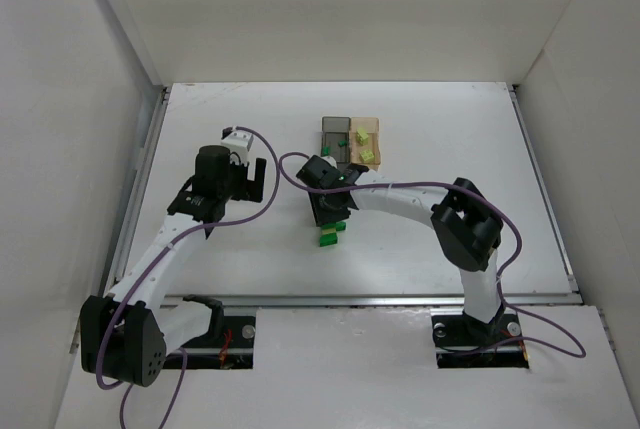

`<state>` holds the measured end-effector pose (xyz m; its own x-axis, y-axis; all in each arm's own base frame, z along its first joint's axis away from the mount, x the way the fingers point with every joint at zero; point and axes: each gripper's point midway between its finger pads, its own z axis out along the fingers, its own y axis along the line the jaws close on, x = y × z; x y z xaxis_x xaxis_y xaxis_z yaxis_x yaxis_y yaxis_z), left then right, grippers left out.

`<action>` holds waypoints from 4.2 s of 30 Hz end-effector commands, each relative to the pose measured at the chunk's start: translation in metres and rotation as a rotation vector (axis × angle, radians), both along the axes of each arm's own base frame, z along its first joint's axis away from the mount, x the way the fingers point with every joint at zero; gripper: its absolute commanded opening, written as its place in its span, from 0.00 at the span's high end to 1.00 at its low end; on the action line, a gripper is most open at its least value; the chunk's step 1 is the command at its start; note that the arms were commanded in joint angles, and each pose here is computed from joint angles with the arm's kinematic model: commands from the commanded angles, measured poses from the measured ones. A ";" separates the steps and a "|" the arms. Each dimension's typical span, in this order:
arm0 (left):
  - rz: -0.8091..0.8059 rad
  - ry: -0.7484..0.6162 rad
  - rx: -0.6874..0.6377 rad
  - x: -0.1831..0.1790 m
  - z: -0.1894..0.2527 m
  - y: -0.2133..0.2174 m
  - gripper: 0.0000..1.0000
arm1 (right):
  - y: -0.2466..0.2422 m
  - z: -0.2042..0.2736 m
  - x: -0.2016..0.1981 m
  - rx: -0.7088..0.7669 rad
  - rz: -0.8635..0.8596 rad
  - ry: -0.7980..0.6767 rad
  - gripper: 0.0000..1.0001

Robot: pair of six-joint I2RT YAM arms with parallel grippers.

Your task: Sort the legos into containers by color

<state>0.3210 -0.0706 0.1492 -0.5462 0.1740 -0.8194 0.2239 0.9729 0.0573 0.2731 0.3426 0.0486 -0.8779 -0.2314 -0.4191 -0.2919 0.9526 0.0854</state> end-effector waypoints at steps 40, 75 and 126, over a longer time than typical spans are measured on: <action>-0.700 0.081 -0.617 0.007 0.202 -0.193 0.02 | -0.034 0.284 0.051 0.190 0.235 -0.950 1.00; -0.754 0.224 -0.668 0.005 0.168 -0.200 1.00 | -0.045 0.195 0.035 0.120 0.211 -0.731 1.00; -0.553 0.042 -0.292 0.071 0.126 -0.142 1.00 | -0.112 0.208 0.077 0.416 -0.187 -0.442 0.05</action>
<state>0.3859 -0.2244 0.2485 -0.5972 0.1668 -0.7846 0.6476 0.6775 -0.3488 0.3368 0.2313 0.1747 -0.6995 -0.0393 -0.7135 -0.2535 0.9472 0.1964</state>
